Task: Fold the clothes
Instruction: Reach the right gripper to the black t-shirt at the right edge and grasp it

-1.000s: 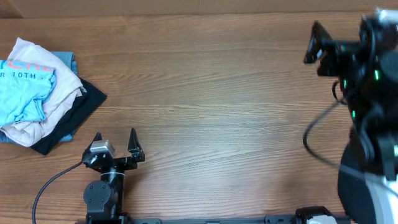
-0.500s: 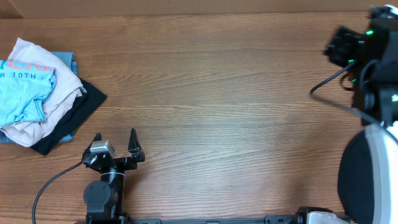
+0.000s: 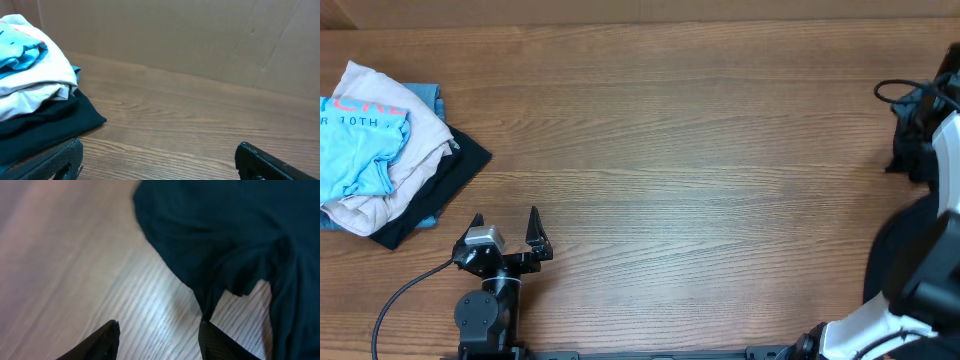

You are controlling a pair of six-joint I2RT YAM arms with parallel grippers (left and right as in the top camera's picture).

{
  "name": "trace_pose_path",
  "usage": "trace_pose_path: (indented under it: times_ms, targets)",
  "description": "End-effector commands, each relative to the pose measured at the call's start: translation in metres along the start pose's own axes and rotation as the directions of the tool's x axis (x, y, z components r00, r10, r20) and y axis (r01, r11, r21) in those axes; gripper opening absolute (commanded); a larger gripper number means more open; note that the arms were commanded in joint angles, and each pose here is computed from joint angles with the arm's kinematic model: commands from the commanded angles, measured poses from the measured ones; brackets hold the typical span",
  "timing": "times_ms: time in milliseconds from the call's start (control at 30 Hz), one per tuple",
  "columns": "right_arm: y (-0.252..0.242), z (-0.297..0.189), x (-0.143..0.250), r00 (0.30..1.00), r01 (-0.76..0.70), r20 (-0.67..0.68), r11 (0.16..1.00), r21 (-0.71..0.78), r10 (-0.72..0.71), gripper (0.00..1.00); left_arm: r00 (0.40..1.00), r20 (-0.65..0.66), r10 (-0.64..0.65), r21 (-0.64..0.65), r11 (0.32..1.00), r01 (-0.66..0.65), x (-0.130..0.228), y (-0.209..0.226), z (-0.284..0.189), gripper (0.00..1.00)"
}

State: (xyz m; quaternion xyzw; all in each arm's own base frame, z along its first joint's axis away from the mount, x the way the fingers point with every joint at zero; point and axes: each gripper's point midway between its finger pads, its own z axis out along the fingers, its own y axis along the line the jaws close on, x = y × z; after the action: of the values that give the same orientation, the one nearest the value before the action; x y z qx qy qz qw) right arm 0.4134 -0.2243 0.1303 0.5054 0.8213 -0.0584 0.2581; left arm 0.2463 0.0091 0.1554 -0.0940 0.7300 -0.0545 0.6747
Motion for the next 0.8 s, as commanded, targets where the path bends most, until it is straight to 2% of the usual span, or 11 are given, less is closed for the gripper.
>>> trace_pose_path:
  times_ms: [0, 33, 300, 400, 767]
  targets:
    - [-0.008, 0.026, 0.002, 0.994, -0.098, -0.047, 0.995, 0.014, 0.099, 0.57, 1.000, 0.008, -0.021, 0.000, 1.000, 0.021, -0.001, 0.000, 0.000, 1.00]
    - [-0.010, 0.032, 0.003, 0.993, -0.104, -0.054, 0.994, 0.023, 0.105, 0.59, 1.000, 0.008, -0.021, 0.000, 1.000, 0.021, -0.001, 0.000, 0.000, 1.00]
    - [-0.027, 0.067, 0.020, 0.981, -0.149, -0.112, 0.984, 0.094, 0.159, 0.60, 1.000, 0.008, -0.021, 0.000, 1.000, 0.021, -0.001, 0.000, 0.000, 1.00]
    - [-0.033, 0.078, 0.026, 0.978, -0.150, -0.130, 0.982, 0.116, 0.165, 0.64, 1.000, 0.008, -0.021, 0.000, 1.000, 0.021, -0.001, 0.000, 0.000, 1.00]
    - [-0.046, 0.093, 0.034, 0.977, -0.155, -0.125, 0.976, 0.151, 0.174, 0.63, 1.000, 0.008, -0.021, 0.000, 1.000, 0.021, -0.001, 0.000, 0.000, 1.00]
